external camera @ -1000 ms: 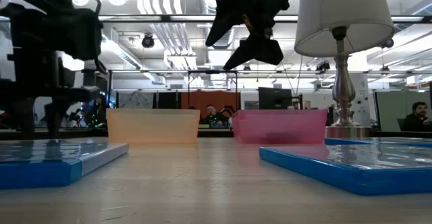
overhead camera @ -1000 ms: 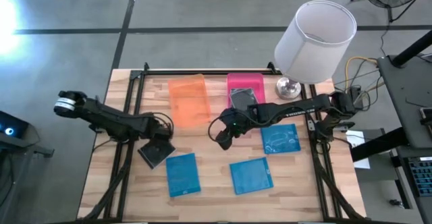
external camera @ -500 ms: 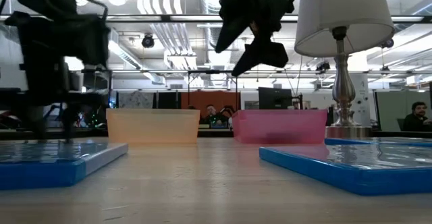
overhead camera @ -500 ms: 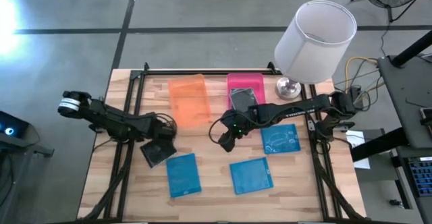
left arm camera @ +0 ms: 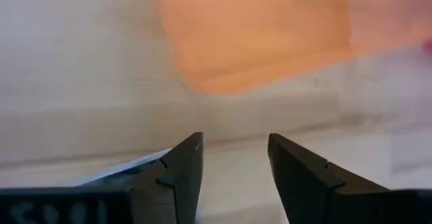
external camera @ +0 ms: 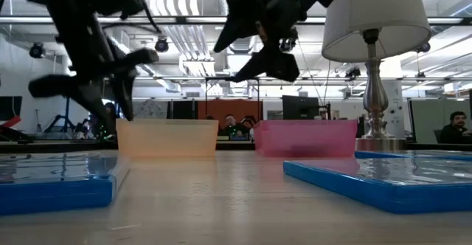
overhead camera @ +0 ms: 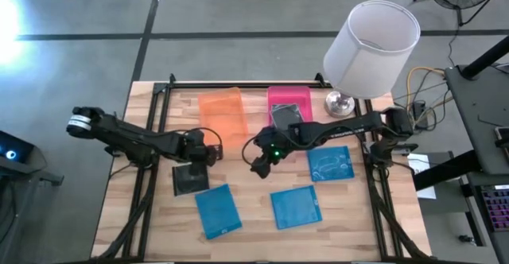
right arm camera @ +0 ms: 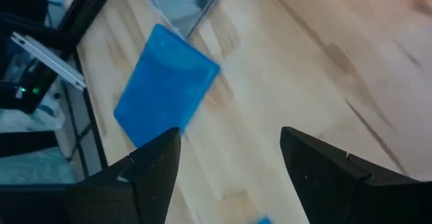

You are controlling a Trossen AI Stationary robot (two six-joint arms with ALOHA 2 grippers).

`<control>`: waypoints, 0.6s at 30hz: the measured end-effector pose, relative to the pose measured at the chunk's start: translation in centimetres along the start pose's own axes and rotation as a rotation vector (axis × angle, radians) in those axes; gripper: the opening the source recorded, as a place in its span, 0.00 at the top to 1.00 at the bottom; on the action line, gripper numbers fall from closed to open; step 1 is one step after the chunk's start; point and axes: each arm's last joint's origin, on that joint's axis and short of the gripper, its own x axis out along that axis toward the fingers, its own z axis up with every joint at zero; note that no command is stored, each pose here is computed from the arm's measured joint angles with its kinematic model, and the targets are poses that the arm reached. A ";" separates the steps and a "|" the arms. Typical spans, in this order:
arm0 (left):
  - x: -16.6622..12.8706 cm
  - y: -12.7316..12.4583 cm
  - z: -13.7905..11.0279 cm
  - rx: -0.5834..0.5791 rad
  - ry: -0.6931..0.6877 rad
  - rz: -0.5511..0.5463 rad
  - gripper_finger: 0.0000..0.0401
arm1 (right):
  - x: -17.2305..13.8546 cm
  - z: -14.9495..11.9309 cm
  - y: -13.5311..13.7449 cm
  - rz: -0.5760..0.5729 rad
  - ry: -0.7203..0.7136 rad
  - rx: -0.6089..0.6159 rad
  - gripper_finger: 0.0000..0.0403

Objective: Pick & place jewel cases by type
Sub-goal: Put the black CD case into the pink bin

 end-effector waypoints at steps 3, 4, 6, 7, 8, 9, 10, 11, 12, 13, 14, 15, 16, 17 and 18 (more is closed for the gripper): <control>-1.9 -0.9 -0.2 0.234 0.044 0.006 0.62 | 0.9 0.2 0.2 0.044 -0.018 -0.011 0.38; -2.5 -1.0 -0.5 0.323 0.087 0.010 0.62 | 1.1 0.1 0.2 0.054 -0.007 -0.017 0.38; -3.2 -0.7 -1.1 0.477 0.224 0.069 0.62 | 1.7 0.1 0.1 0.074 0.010 -0.045 0.38; -3.5 -0.3 -1.5 0.530 0.297 0.118 0.62 | 1.9 0.0 -0.1 0.067 0.024 -0.057 0.38; -3.6 0.1 -1.9 0.569 0.367 0.156 0.62 | 2.0 -0.1 -0.2 0.060 0.034 -0.068 0.38; -3.8 0.4 -2.3 0.605 0.427 0.185 0.62 | 2.1 -0.2 -0.3 0.056 0.039 -0.082 0.38; -4.0 0.8 -2.8 0.640 0.476 0.208 0.62 | 2.3 -0.3 -0.4 0.048 0.047 -0.091 0.39; -4.0 1.2 -3.2 0.668 0.514 0.228 0.62 | 2.3 -0.3 -0.5 0.040 0.055 -0.100 0.39; -3.9 1.7 -3.7 0.693 0.548 0.249 0.62 | 2.5 -0.4 -0.6 0.033 0.061 -0.104 0.39; -3.7 2.1 -4.1 0.719 0.582 0.266 0.62 | 2.5 -0.4 -0.7 0.028 0.066 -0.108 0.39; -3.6 2.3 -4.5 0.733 0.613 0.283 0.62 | 2.6 -0.5 -0.8 0.021 0.071 -0.114 0.40; -3.5 2.4 -4.9 0.753 0.644 0.289 0.62 | 2.6 -0.5 -0.8 0.019 0.072 -0.121 0.40; -3.5 2.6 -5.2 0.780 0.676 0.297 0.62 | 2.6 -0.5 -0.8 0.021 0.070 -0.127 0.40; -3.4 2.8 -5.6 0.807 0.702 0.309 0.62 | 2.6 -0.5 -0.8 0.023 0.069 -0.130 0.41; -3.2 3.0 -5.9 0.839 0.726 0.321 0.62 | 2.5 -0.5 -0.8 0.023 0.069 -0.132 0.41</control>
